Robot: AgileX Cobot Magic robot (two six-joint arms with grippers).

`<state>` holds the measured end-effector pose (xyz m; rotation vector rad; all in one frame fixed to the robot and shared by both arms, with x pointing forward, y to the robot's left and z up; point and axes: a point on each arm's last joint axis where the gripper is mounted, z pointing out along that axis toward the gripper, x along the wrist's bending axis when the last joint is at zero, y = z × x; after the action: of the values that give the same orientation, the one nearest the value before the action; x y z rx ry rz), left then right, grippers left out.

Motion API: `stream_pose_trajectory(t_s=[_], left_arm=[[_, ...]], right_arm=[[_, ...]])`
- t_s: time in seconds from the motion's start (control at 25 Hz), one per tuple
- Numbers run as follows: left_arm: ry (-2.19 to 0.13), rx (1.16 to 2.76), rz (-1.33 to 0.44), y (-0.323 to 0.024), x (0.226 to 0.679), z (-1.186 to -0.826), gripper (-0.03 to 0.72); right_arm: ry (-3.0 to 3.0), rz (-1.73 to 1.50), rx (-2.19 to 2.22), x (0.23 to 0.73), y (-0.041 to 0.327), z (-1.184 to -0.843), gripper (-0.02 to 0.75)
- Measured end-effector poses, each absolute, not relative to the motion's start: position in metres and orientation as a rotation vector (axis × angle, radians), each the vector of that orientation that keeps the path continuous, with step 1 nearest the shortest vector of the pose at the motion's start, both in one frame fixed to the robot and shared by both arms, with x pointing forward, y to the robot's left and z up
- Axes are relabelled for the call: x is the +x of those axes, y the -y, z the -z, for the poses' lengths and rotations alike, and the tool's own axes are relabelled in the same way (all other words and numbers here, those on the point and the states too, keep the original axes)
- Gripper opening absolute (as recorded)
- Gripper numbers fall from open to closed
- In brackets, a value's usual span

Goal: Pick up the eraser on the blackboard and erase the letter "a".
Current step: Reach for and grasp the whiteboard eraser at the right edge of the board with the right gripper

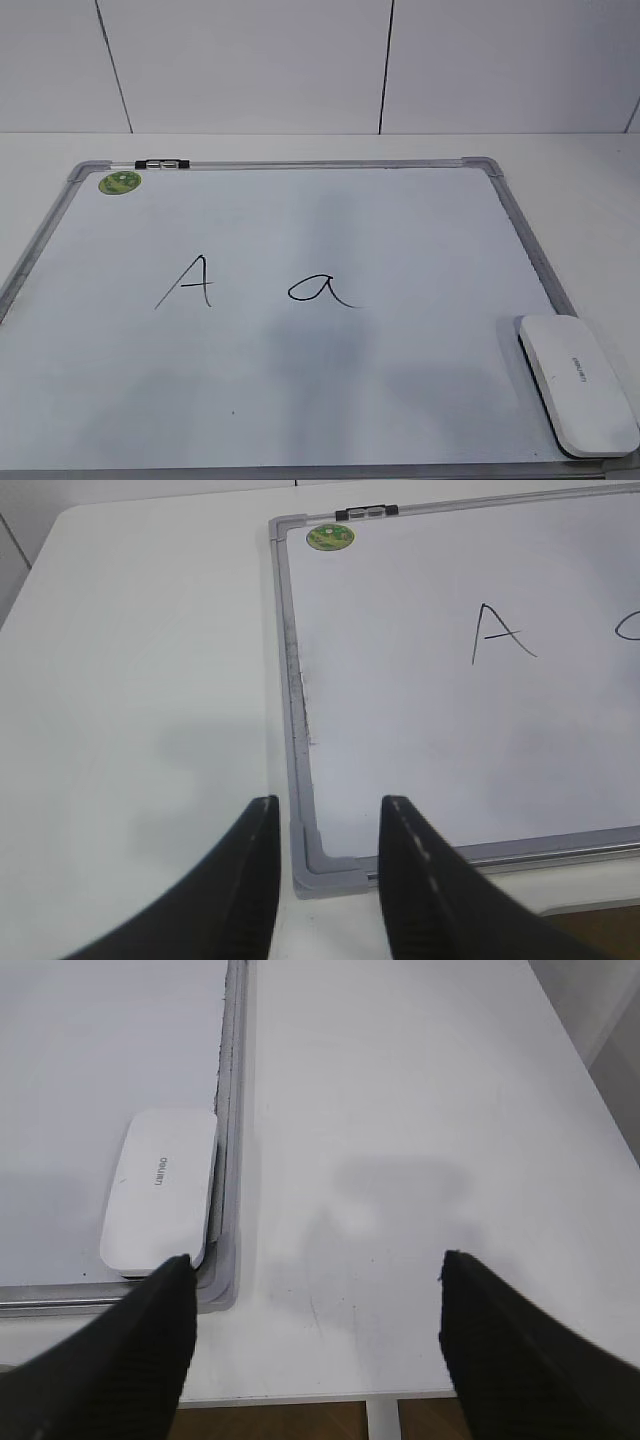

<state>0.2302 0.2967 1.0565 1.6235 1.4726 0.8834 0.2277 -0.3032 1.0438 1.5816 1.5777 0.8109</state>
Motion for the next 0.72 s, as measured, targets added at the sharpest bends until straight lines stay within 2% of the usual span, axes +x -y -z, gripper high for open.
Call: stream_pose_trajectory(t_s=[0.72], left_arm=[[-1.473, 1.623, -0.883, -0.2967, 0.2302, -1.0565, 0.236]], right_arm=[[-1.578, -0.811, 1.582, 0.2277, 0.3032, -1.0438, 0.589]])
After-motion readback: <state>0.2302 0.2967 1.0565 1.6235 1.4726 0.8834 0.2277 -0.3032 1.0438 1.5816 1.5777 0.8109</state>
